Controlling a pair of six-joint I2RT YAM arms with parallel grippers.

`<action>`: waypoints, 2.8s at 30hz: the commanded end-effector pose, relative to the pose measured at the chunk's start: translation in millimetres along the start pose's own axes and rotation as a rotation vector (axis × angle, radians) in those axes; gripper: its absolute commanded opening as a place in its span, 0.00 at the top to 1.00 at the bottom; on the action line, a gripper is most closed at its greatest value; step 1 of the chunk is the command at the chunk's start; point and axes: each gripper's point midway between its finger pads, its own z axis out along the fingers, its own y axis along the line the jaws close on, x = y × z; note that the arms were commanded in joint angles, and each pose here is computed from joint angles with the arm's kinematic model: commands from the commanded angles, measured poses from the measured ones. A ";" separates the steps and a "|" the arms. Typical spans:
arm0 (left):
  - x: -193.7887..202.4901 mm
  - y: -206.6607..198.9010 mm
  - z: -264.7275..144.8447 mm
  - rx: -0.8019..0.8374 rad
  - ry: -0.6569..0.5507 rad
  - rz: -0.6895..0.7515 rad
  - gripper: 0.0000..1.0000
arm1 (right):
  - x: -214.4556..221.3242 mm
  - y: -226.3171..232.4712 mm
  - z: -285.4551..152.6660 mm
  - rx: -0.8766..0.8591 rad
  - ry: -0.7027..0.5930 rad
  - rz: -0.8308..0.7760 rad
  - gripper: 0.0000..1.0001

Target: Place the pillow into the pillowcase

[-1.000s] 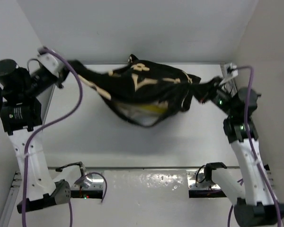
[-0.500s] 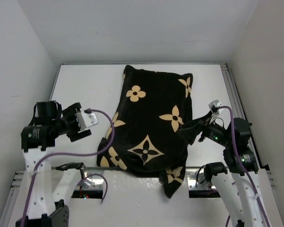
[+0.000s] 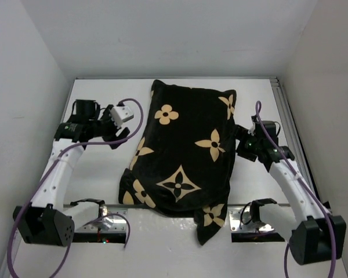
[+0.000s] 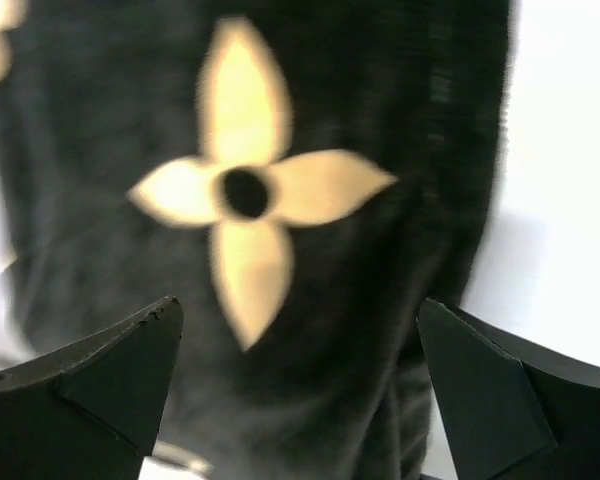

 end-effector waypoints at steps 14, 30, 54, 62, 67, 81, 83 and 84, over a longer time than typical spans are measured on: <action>9.1 50.4 11.2 -0.201 0.023 -0.178 0.27 | -111.0 99.2 207.8 -0.047 0.096 -0.229 0.94; 48.5 143.6 60.1 -0.336 0.060 -0.457 0.19 | -182.4 89.7 126.7 -0.005 -0.353 -0.043 0.01; 115.1 113.7 192.5 -0.179 0.269 -0.315 0.48 | -37.9 66.7 201.7 0.024 -0.029 0.314 0.45; 88.7 -38.2 165.2 0.274 0.281 0.036 0.47 | -229.3 143.3 215.9 -0.169 -0.271 0.127 0.70; 57.8 -32.9 157.9 0.209 0.274 -0.028 0.30 | -268.7 164.7 207.9 -0.267 -0.209 0.059 0.19; 36.2 112.9 41.3 -0.101 0.092 -0.509 0.14 | -133.8 58.6 108.6 0.042 -0.158 -0.152 0.71; 50.3 122.9 31.0 -0.164 0.091 -0.598 0.11 | -110.4 57.9 116.7 0.068 -0.091 -0.155 0.47; 65.9 138.4 21.0 -0.238 0.088 -0.643 0.08 | -98.5 64.8 121.1 0.067 -0.071 -0.151 0.36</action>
